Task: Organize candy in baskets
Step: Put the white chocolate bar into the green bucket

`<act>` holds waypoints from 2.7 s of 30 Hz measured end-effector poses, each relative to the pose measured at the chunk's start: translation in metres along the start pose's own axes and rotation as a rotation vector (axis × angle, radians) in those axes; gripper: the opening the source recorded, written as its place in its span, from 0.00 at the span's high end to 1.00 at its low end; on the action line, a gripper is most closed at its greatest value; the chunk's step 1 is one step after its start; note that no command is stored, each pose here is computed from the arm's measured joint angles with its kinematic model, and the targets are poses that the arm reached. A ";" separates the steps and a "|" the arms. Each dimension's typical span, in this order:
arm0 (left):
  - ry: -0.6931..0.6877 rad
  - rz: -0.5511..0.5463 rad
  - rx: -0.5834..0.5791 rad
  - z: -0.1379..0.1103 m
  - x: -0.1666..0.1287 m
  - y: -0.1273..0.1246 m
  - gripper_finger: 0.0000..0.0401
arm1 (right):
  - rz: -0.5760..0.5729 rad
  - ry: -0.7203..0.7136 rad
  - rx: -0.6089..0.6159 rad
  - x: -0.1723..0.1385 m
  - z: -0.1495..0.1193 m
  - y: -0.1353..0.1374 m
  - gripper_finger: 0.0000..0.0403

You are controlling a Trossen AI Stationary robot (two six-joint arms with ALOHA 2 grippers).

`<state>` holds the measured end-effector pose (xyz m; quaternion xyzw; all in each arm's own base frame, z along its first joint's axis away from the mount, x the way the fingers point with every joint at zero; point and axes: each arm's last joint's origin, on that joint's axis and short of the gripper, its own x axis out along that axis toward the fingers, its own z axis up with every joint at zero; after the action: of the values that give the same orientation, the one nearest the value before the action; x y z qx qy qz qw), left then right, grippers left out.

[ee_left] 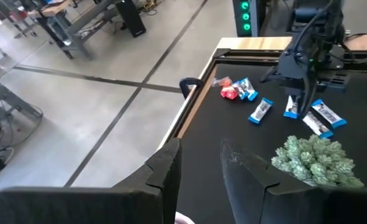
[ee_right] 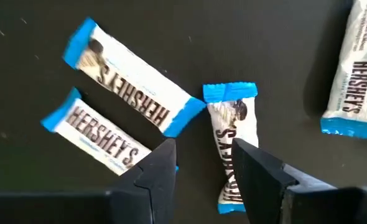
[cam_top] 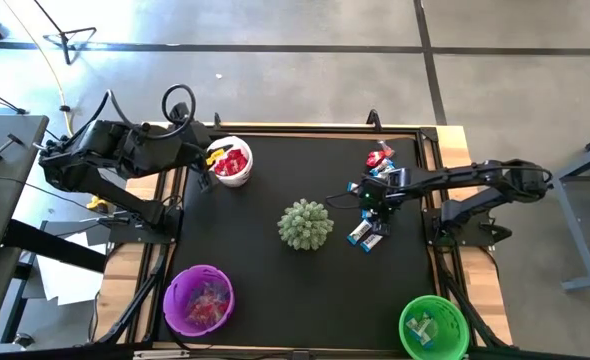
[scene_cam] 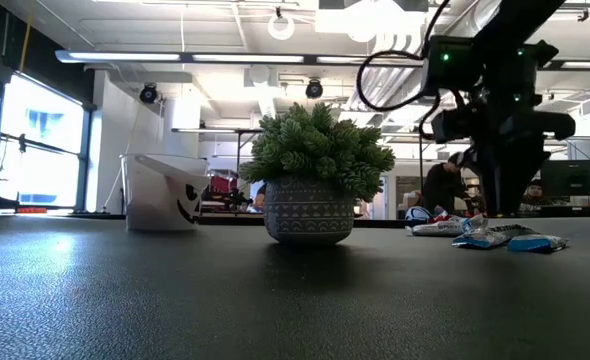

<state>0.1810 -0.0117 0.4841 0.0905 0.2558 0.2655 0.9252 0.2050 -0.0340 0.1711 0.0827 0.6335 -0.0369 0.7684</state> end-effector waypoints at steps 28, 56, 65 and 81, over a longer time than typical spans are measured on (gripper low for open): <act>0.007 -0.044 -0.002 0.000 0.001 -0.001 0.75 | -0.021 0.134 0.279 0.027 0.002 -0.018 0.95; 0.196 -0.054 0.110 -0.022 -0.001 0.002 0.75 | 0.305 0.198 0.886 -0.158 0.018 0.126 0.96; 0.174 -0.023 0.118 -0.020 -0.001 0.002 0.75 | 0.211 0.382 1.055 -0.151 -0.037 0.200 0.96; 0.168 0.026 0.120 -0.019 -0.001 0.004 0.75 | 0.250 0.458 1.022 -0.139 -0.073 0.257 0.75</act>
<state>0.1684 -0.0084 0.4692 0.1265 0.3470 0.2681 0.8898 0.1489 0.2249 0.3140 0.5240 0.6709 -0.2284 0.4725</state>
